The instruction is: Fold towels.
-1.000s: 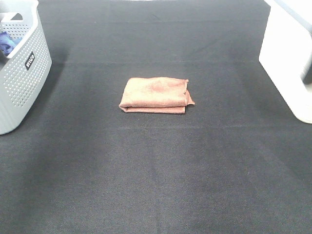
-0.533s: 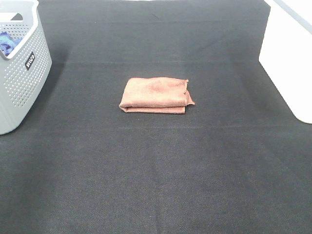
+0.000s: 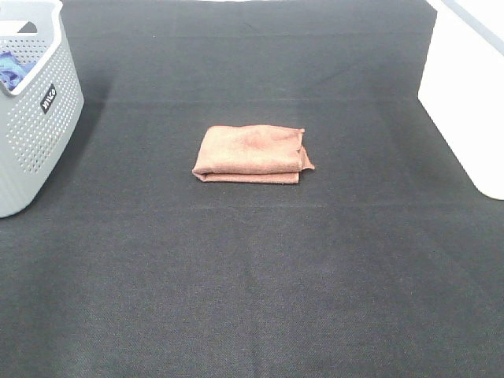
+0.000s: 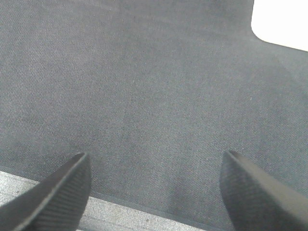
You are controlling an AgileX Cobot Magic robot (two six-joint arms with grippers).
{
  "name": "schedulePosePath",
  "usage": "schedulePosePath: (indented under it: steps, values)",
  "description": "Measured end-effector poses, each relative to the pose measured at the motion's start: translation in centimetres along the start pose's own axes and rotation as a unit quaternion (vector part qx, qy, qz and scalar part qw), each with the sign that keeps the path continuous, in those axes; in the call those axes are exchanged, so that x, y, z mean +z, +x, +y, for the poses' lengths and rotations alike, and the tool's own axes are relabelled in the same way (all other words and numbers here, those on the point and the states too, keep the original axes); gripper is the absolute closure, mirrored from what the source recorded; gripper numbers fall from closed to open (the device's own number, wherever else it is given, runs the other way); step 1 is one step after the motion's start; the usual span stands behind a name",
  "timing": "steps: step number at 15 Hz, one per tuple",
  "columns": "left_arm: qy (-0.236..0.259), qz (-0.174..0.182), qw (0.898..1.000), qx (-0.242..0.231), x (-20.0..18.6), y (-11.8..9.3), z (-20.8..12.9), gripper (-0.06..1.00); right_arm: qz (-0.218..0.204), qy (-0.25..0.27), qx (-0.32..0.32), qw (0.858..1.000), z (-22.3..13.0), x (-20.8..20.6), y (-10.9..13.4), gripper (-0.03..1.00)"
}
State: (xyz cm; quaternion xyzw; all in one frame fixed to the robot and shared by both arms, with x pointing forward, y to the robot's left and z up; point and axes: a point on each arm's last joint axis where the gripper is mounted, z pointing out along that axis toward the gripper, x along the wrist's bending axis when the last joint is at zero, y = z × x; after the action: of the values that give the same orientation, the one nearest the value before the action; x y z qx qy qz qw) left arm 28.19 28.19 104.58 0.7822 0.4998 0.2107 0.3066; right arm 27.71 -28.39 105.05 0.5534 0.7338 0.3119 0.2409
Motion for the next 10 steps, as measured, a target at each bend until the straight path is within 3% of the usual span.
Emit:
schedulePosePath:
  steps: [10]
  values:
    - [-0.001, -0.002, 1.0, 0.003, 0.0, -0.05, 0.03, 0.31, 0.0, -0.004, 0.0, 1.0, -0.07, -0.11, 0.04, 0.26]
